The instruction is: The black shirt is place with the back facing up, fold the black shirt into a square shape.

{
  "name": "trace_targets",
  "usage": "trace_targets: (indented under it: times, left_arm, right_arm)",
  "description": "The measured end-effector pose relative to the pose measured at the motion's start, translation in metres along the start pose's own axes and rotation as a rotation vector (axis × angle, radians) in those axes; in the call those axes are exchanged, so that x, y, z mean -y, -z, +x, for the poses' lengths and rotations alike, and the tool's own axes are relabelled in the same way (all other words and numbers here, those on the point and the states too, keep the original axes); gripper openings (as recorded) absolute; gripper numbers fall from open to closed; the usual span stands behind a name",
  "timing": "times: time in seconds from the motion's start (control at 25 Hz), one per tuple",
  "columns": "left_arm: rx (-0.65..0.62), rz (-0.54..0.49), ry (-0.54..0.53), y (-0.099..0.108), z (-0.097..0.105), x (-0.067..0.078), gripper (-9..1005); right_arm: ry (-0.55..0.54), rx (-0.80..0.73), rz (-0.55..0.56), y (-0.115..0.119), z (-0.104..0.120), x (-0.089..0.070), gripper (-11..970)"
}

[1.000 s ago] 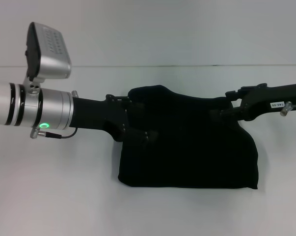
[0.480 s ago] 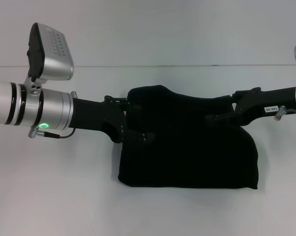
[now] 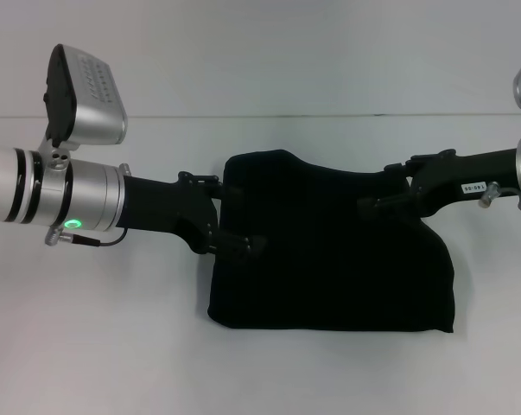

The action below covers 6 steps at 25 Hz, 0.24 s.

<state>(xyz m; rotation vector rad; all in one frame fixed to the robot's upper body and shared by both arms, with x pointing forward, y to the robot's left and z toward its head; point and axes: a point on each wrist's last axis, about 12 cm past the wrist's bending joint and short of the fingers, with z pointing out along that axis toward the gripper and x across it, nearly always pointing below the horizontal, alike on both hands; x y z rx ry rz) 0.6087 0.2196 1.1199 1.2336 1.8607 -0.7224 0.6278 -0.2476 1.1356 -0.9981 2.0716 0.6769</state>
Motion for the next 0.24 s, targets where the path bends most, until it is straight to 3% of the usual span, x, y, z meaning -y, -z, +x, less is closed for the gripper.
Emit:
trace_targets:
  times: [0.24]
  left_arm:
    - [0.001, -0.004, 0.001, 0.0002, -0.0002, -0.0006, 908]
  right_arm:
    - [0.001, 0.000, 0.002, -0.0001, -0.0004, 0.0003, 902]
